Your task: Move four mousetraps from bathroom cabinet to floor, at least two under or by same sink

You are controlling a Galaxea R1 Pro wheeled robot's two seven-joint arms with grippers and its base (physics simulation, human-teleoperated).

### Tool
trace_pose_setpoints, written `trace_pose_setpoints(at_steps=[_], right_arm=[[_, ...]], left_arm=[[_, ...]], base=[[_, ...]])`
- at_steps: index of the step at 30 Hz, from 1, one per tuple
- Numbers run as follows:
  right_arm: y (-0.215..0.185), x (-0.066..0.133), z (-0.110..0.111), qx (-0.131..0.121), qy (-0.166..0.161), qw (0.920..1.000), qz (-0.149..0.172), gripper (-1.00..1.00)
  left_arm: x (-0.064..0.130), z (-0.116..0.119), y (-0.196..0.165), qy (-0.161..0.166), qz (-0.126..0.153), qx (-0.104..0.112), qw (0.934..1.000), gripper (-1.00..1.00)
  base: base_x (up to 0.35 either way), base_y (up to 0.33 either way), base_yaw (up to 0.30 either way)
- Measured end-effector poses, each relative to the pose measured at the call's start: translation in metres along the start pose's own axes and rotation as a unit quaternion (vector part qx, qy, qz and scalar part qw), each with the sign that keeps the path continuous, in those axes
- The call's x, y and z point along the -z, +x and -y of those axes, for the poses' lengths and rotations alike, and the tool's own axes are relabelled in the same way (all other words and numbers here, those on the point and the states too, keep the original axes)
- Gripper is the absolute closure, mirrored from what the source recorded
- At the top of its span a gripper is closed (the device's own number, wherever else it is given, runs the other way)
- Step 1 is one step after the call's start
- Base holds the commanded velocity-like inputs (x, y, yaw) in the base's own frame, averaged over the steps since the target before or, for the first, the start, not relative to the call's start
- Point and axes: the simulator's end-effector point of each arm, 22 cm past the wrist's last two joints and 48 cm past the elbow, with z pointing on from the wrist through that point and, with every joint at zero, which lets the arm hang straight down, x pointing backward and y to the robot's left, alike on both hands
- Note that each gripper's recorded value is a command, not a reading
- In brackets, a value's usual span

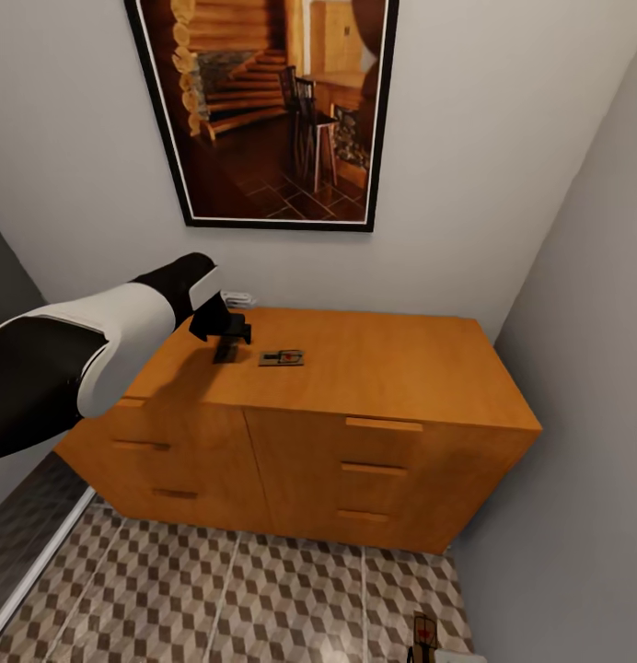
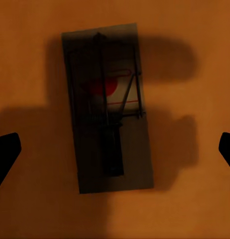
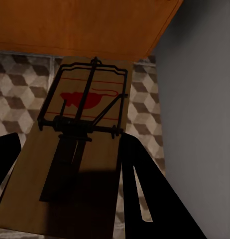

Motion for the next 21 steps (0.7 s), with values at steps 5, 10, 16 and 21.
trace_pose_setpoints(at_steps=[5, 10, 16, 21], right_arm=[[-0.0003, -0.0001, -0.0002, 0.000, 0.000, 1.0000, 0.000, 1.00], [0.0002, 0.0001, -0.0002, 0.000, 0.000, 1.0000, 0.000, 1.00], [0.0014, 0.0000, -0.0002, 0.000, 0.000, 1.0000, -0.002, 1.00], [0.0029, -0.0001, -0.0002, 0.001, 0.000, 1.0000, -0.003, 1.00]], left_arm=[[-0.0011, 0.0001, 0.0011, 0.000, -0.001, 0.000, 1.0000, -1.00], [-0.0014, 0.0001, 0.0016, 0.000, -0.001, 0.000, 1.0000, -1.00], [-0.0035, 0.0001, 0.0022, 0.000, -0.003, 0.000, 1.0000, -1.00], [-0.0062, 0.0003, 0.0030, 0.000, -0.005, 0.000, 1.0000, -1.00]], base=[[0.000, 0.000, 0.014], [0.000, 0.000, 0.008], [0.000, 0.000, 0.087], [0.000, 0.000, 0.127]])
